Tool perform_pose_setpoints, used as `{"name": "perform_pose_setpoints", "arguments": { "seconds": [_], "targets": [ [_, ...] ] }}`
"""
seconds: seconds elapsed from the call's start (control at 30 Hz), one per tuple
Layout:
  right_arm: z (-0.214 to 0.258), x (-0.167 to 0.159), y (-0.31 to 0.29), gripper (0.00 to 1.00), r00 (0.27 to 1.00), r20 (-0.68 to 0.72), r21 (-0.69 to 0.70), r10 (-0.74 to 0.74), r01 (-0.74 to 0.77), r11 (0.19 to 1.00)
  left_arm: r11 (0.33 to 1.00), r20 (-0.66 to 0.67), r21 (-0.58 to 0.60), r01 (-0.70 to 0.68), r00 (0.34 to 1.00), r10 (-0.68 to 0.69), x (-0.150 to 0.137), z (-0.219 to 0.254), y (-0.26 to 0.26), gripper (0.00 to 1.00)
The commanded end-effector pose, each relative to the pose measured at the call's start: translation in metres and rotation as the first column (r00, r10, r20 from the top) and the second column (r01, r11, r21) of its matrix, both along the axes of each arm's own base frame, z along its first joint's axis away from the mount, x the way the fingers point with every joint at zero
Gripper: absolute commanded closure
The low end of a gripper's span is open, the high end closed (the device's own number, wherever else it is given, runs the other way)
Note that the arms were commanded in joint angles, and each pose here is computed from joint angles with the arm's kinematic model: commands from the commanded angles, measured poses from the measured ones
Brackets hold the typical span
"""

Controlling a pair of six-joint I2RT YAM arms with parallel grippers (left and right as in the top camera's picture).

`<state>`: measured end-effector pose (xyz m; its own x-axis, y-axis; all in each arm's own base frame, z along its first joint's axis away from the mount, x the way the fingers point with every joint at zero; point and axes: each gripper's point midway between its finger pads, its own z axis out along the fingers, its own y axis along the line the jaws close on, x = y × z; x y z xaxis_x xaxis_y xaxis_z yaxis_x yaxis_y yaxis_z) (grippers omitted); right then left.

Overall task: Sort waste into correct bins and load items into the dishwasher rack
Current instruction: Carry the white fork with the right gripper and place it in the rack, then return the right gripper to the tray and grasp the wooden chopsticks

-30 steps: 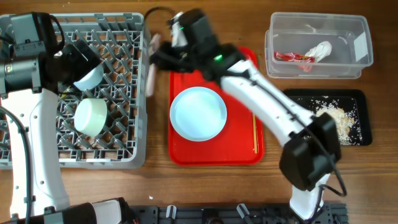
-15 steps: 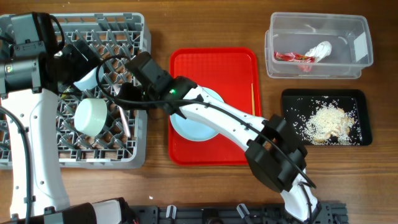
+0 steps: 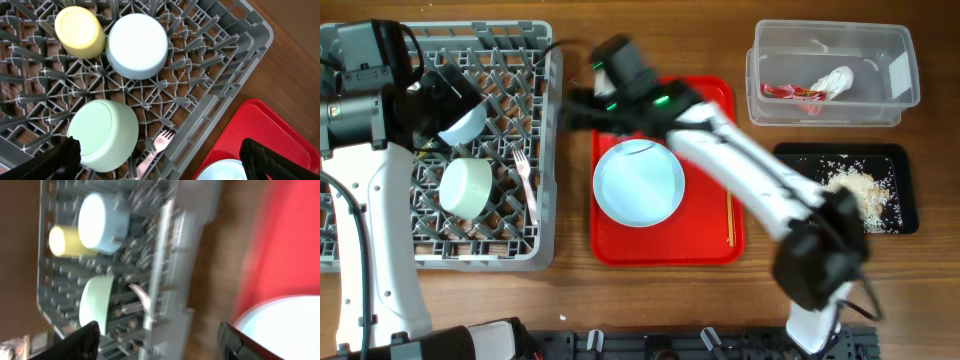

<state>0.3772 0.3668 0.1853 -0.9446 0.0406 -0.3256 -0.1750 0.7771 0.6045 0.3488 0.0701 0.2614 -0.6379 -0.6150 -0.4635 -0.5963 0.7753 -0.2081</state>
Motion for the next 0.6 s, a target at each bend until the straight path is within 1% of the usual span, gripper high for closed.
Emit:
{"name": "perform_pose_setpoints", "arguments": {
  "seconds": [0.0,0.03,0.1,0.13,0.27,0.33,0.37,0.47,0.57],
  "targets": [
    [0.017,0.022,-0.087,0.15,0.990,0.097,-0.200,-0.104,0.122,0.972,1.000,-0.003,0.007,-0.009,1.000,0.009,0.000,-0.001,0.003,0.00],
    [0.010,0.022,-0.105,0.13,0.990,0.086,-0.258,-0.113,0.131,0.957,1.000,-0.004,0.007,-0.009,1.000,0.009,0.000,-0.001,0.003,0.00],
    [-0.007,0.018,-0.142,0.14,0.992,0.038,-0.378,-0.121,0.126,0.917,1.000,-0.003,0.007,-0.009,1.000,0.009,0.000,-0.001,0.003,0.00],
    [-0.023,0.011,-0.169,0.21,0.992,-0.006,-0.469,-0.128,0.110,0.876,1.000,-0.003,0.007,-0.009,1.000,0.009,0.000,-0.001,0.003,0.00],
    [-0.060,-0.005,-0.215,0.27,0.986,-0.072,-0.635,-0.150,0.071,0.770,1.000,-0.003,0.007,-0.009,1.000,0.009,0.000,-0.001,0.003,0.00],
    [-0.078,-0.011,-0.225,0.29,0.982,-0.094,-0.671,-0.162,0.058,0.739,1.000,-0.003,0.007,-0.009,1.000,0.009,0.000,-0.001,0.003,0.00],
    [-0.095,-0.019,-0.230,0.34,0.977,-0.127,-0.687,-0.171,0.038,0.726,1.000,-0.003,0.007,-0.009,1.000,0.009,0.000,-0.001,0.003,0.00],
    [-0.124,-0.041,-0.235,0.48,0.954,-0.227,-0.677,-0.194,-0.011,0.736,1.000,-0.003,0.007,-0.009,1.000,0.009,0.000,-0.001,0.003,0.00],
    [-0.139,-0.056,-0.241,0.54,0.938,-0.282,-0.675,-0.204,-0.043,0.737,1.000,-0.003,0.007,-0.009,1.000,0.009,0.000,-0.001,0.003,0.00]
  ]
}}
